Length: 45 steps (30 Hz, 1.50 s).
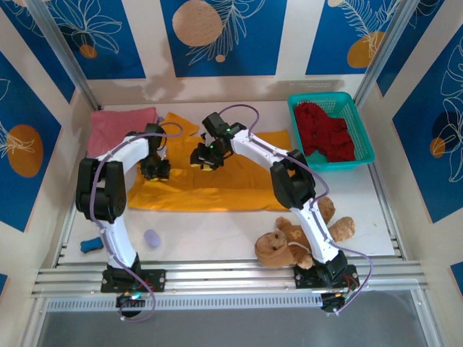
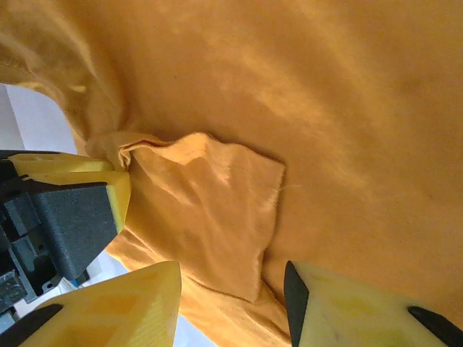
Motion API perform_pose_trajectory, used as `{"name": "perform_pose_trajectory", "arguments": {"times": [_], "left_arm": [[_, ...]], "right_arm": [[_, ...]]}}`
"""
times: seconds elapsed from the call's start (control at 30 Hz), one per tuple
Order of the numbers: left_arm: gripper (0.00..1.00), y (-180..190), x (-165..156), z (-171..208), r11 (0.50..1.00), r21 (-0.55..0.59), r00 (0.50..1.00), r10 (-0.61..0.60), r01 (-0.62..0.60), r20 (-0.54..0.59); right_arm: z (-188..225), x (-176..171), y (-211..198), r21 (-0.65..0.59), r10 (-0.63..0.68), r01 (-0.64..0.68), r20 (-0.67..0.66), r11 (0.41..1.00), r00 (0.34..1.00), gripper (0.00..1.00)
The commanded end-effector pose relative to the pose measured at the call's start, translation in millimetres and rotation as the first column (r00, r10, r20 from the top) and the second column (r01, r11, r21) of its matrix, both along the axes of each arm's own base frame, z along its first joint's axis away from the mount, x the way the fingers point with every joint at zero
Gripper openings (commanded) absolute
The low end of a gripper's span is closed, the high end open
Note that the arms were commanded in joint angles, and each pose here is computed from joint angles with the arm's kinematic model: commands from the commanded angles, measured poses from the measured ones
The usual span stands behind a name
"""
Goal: Fold and stack the t-shirts
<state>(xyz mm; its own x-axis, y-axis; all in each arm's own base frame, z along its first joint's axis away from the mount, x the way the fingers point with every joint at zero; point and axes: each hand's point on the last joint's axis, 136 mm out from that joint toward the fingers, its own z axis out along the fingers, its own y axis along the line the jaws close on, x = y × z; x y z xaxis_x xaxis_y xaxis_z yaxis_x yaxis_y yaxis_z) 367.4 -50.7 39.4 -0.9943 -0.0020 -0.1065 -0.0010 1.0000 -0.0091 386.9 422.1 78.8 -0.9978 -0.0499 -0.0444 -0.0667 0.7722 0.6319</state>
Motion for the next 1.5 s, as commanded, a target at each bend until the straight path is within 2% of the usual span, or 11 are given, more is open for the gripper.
{"name": "perform_pose_trajectory", "arguments": {"times": [0.0, 0.4, 0.63, 0.8, 1.07, 1.17, 1.47], "left_arm": [[0.24, 8.7, 6.5, 6.7, 0.998, 0.060, 0.999, -0.024, 0.022, 0.040], [0.00, 6.0, 13.2, 7.8, 0.998, 0.050, 0.999, -0.036, 0.034, 0.039], [0.00, 7.1, 15.7, 15.4, 0.998, 0.058, 0.998, -0.041, 0.038, 0.049], [0.00, 7.2, 18.3, 21.3, 0.997, 0.060, 0.997, -0.042, 0.038, 0.061], [0.00, 7.7, 22.0, 35.9, 0.997, 0.065, 0.995, -0.047, 0.041, 0.091], [0.00, 7.2, 25.5, 43.8, 0.997, 0.061, 0.993, -0.045, 0.039, 0.109], [0.00, 4.5, 37.5, 46.8, 0.996, 0.067, 0.993, -0.059, 0.053, 0.103]], "right_arm": [[-5.0, -4.2, 10.8, 0.029, 0.009, -0.008, -0.045, 1.000, 0.999, 0.43], [-28.9, -4.0, 24.4, 0.028, -0.006, 0.009, -0.078, 1.000, 0.997, 0.39], [-44.1, -6.7, 27.2, 0.022, -0.006, 0.008, -0.103, 1.000, 0.995, 0.36], [-50.2, -7.0, 30.2, 0.027, 0.000, 0.003, -0.112, 1.000, 0.994, 0.31], [-42.9, -7.2, 30.9, 0.027, 0.007, -0.005, -0.095, 1.000, 0.995, 0.06], [-34.4, -5.9, 26.4, 0.014, -0.004, 0.005, -0.069, 1.000, 0.998, 0.00], [-24.8, -3.6, 11.0, 0.009, -0.062, 0.062, -0.023, 0.998, 0.998, 0.00]]}}
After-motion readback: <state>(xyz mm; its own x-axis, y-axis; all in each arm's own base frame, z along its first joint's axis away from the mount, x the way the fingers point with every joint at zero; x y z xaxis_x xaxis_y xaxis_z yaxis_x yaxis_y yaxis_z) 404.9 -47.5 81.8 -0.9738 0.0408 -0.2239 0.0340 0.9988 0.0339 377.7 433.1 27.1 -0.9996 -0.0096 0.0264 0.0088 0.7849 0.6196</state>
